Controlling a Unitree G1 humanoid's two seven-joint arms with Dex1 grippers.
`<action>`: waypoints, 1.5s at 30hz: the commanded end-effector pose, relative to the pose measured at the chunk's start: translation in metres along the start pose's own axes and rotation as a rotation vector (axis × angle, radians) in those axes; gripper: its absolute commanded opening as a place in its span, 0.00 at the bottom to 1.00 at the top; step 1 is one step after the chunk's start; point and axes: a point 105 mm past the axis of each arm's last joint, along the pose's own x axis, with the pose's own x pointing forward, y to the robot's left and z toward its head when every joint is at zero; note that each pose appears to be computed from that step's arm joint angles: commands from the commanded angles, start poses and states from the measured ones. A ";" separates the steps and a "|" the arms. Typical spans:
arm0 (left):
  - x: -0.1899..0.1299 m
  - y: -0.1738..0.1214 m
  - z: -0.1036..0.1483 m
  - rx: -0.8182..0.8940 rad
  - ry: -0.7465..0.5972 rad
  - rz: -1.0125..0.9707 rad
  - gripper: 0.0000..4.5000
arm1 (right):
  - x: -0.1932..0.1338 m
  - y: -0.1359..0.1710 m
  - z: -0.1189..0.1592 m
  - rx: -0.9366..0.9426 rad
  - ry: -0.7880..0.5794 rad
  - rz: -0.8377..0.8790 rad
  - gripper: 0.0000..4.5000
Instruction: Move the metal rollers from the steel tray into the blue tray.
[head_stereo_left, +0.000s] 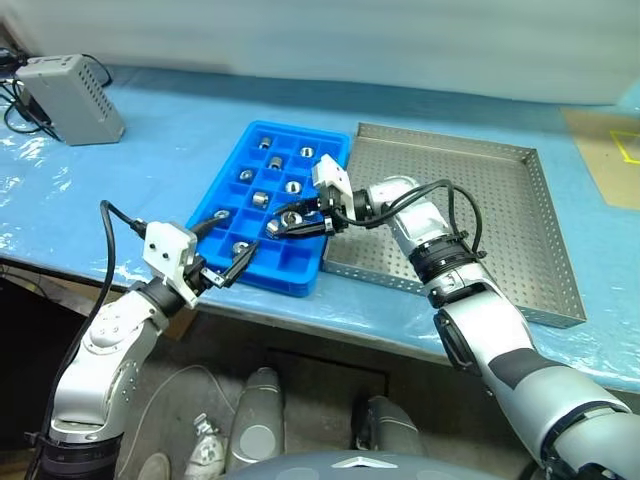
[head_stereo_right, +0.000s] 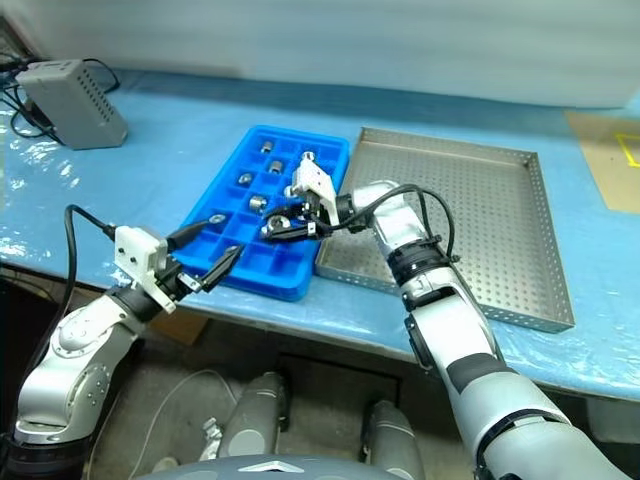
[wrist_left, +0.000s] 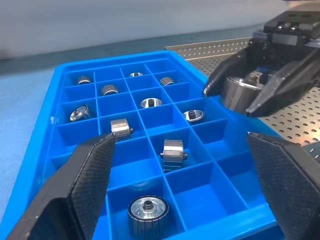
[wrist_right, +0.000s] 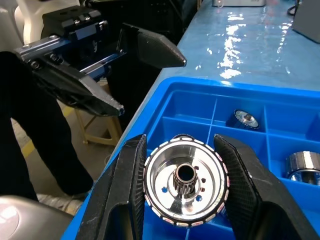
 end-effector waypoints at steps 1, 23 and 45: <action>-0.001 0.000 0.013 0.026 -0.039 0.003 0.99 | 0.001 0.008 0.000 -0.043 0.037 0.062 0.37; 0.005 -0.008 0.017 -0.010 -0.079 -0.043 0.99 | -0.013 -0.004 -0.016 0.056 0.077 -0.040 0.99; 0.118 -0.016 -0.013 0.002 -0.162 -0.390 0.99 | -0.169 -0.031 -0.006 0.120 -0.061 -0.787 1.00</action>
